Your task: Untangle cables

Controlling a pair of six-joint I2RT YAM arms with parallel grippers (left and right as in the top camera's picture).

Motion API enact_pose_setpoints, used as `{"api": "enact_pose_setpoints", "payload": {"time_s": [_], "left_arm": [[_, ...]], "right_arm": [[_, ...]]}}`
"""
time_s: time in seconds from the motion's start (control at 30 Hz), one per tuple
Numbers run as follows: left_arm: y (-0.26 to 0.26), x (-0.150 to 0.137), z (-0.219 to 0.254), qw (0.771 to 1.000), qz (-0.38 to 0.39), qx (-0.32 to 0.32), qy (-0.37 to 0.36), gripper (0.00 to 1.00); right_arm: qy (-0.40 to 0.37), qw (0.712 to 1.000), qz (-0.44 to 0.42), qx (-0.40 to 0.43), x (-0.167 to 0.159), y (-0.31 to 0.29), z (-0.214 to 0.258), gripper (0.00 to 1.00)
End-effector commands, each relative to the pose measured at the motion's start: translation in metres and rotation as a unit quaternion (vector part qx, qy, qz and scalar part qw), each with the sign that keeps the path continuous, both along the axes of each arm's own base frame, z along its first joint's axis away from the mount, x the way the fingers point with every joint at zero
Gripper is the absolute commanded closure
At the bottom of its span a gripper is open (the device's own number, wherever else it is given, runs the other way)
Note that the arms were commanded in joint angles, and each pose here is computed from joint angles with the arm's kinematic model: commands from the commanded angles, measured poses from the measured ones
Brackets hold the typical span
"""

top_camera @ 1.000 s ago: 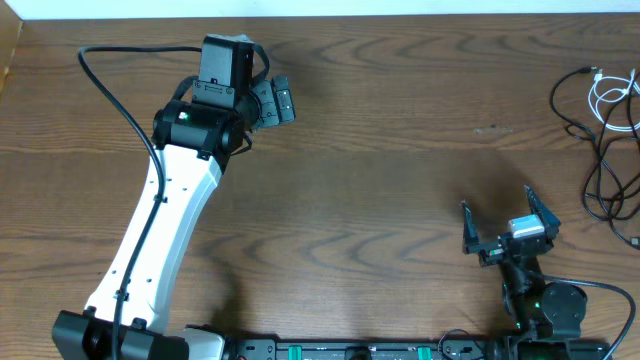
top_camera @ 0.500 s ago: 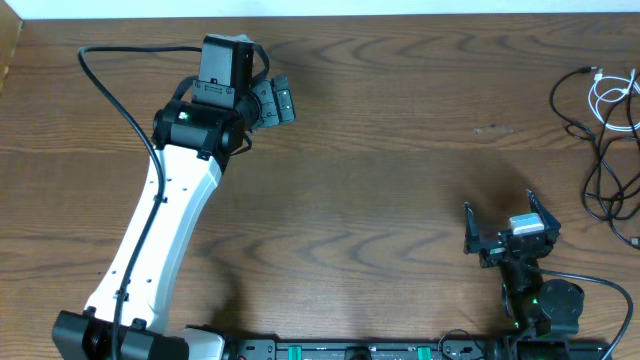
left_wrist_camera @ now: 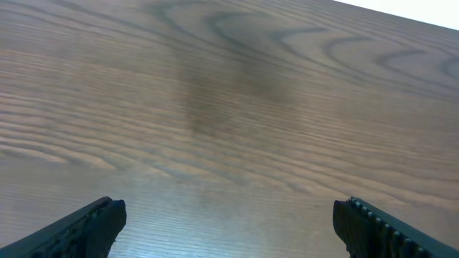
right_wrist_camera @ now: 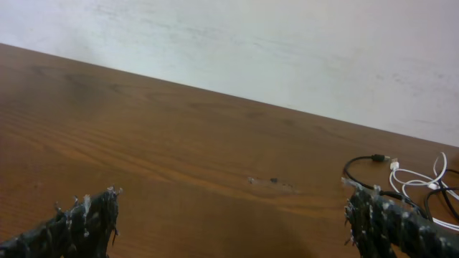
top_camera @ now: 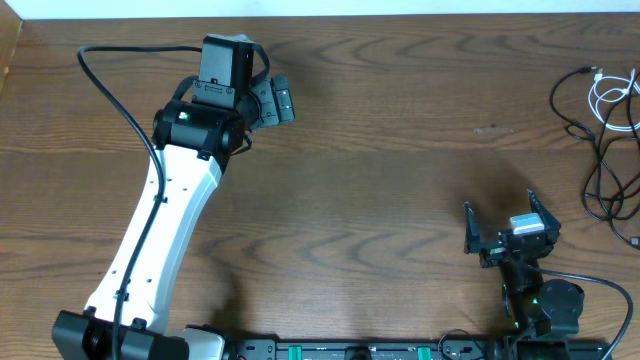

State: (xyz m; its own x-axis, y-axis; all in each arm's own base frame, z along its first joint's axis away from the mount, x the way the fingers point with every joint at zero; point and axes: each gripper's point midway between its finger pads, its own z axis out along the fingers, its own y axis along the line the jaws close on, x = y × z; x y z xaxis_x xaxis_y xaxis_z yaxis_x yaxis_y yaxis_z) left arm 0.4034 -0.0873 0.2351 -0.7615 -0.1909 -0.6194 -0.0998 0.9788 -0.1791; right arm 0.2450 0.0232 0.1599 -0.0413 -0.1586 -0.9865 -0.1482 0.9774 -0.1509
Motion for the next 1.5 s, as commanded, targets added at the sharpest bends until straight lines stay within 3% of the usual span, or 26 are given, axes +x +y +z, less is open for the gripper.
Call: {"api": "enact_pose_setpoints", "payload": {"time_s": [0.0, 0.27, 0.5, 0.77, 0.9, 1.07, 1.27, 1.47], "left_arm": [[0.022, 0.005, 0.012, 0.998, 0.037, 0.041, -0.022, 0.03], [0.024, 0.003, 0.01, 0.998, 0.038, 0.047, -0.016, 0.03], [0.044, -0.029, 0.01, 0.996, 0.05, 0.078, 0.021, 0.02], [0.077, -0.04, 0.035, 0.992, 0.095, 0.046, -0.076, 0.02], [0.082, -0.038, 0.041, 0.984, 0.079, 0.007, -0.162, 0.03], [0.082, -0.059, 0.049, 0.961, -0.025, 0.048, -0.27, 0.03], [0.097, -0.1, 0.029, 0.946, -0.018, 0.08, -0.313, 0.03], [0.096, -0.124, -0.004, 0.929, -0.018, 0.094, -0.357, 0.03]], "right_arm": [[0.001, 1.0, -0.007, 0.003, 0.0, -0.002, -0.001, 0.01], [0.001, 1.0, -0.007, 0.003, 0.0, -0.002, -0.001, 0.01], [0.001, 1.0, -0.007, 0.003, 0.0, -0.002, -0.001, 0.01], [0.001, 1.0, -0.007, 0.003, 0.0, -0.002, -0.001, 0.01], [0.001, 1.0, -0.007, 0.003, 0.0, -0.002, -0.001, 0.01], [0.001, 1.0, -0.007, 0.003, 0.0, -0.002, -0.001, 0.01], [0.001, 1.0, -0.007, 0.003, 0.0, -0.002, -0.001, 0.01], [0.001, 1.0, -0.007, 0.003, 0.0, -0.002, -0.001, 0.01]]}}
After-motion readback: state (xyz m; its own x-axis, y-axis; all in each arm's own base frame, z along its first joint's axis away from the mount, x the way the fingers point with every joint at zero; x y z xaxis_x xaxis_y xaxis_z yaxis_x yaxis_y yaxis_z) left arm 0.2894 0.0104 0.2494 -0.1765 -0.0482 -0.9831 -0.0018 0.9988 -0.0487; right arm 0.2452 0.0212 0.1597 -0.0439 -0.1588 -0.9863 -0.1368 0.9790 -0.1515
